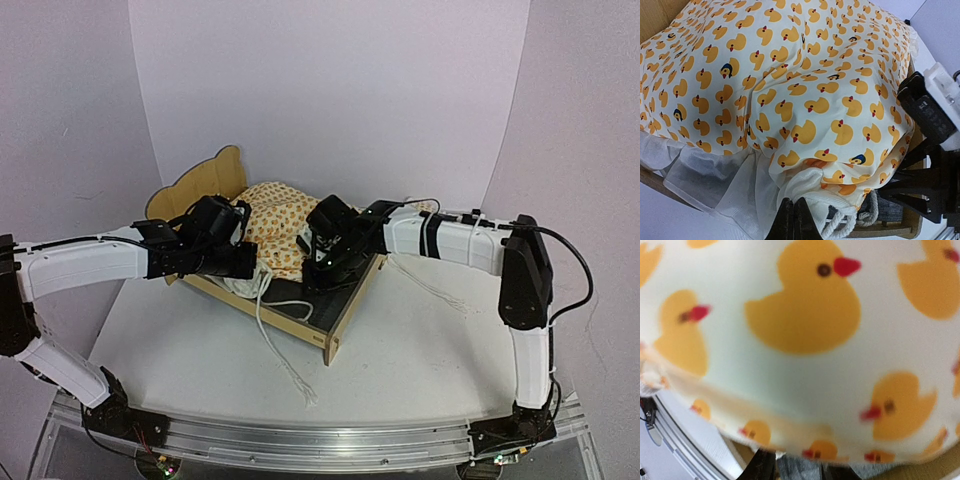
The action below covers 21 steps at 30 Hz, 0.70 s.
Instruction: Set up the pet bed
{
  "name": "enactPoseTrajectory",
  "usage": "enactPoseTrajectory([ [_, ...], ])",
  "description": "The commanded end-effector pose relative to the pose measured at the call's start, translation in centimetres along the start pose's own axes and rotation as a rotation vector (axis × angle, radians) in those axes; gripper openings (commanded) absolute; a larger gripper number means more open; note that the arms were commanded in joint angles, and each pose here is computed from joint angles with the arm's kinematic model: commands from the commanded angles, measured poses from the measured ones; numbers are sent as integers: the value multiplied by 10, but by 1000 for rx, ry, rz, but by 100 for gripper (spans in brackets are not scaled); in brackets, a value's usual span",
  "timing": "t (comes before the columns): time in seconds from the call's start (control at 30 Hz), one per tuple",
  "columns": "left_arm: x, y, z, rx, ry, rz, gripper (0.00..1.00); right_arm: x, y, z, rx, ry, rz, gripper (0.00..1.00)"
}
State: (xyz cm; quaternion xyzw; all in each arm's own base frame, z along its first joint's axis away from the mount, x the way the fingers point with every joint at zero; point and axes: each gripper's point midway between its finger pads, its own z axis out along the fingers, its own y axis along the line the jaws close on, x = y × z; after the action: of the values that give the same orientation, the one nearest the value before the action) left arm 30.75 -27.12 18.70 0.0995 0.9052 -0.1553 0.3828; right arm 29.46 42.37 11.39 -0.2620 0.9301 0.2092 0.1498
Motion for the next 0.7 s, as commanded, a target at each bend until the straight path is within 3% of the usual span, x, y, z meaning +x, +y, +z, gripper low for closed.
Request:
enactPoseTrajectory([
  [0.0, -24, 0, -10, 0, -91, -48, 0, -21, 3, 13, 10, -86, -24, 31],
  [0.23, -23, -1, -5, -5, -82, -57, 0, -22, -7, 29, 45, -93, -23, 30],
  [0.67, -27, -4, -8, 11, -90, -49, 0, 4, -4, 38, -7, -17, 24, 17],
])
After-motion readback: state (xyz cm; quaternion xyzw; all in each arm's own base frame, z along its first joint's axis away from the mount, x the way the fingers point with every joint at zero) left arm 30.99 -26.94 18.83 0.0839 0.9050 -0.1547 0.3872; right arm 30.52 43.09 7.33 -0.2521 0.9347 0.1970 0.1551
